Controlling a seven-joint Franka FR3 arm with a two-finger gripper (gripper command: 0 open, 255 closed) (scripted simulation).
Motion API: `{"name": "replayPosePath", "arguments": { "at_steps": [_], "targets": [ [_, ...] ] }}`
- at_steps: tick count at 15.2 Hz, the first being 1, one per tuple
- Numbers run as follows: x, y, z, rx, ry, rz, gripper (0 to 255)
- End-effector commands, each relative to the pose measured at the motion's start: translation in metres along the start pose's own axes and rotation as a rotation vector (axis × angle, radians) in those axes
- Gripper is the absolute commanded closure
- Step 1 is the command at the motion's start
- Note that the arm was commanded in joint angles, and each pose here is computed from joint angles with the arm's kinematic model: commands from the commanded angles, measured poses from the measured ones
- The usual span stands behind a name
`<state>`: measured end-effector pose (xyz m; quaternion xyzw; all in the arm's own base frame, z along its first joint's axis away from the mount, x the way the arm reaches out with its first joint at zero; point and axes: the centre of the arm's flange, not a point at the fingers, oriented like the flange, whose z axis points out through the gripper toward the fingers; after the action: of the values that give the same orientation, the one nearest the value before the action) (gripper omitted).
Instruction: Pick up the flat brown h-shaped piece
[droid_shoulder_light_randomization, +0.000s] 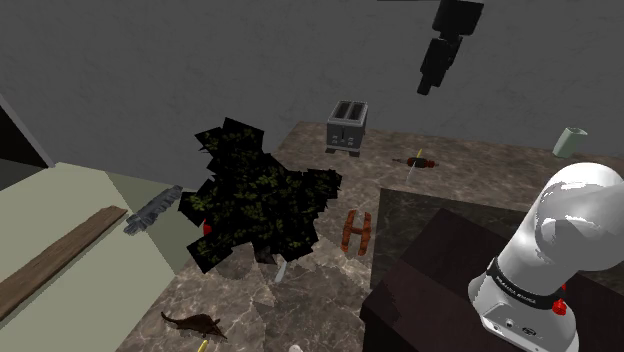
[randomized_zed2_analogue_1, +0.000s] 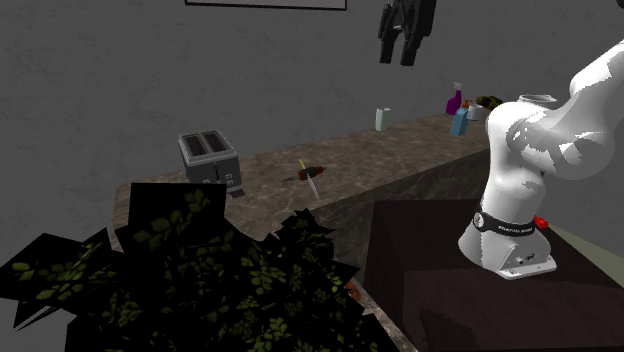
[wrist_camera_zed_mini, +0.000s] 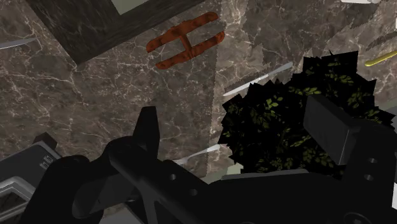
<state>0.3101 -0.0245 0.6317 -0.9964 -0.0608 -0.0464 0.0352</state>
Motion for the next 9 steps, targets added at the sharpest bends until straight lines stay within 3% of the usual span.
{"name": "replayPosePath", "arguments": {
  "at_steps": [1,9],
  "targets": [
    [0.000,0.000,0.000,0.000,0.000,0.000,0],
    [0.020,0.001,0.104,-0.015,-0.022,-0.077,0]
  ]
}}
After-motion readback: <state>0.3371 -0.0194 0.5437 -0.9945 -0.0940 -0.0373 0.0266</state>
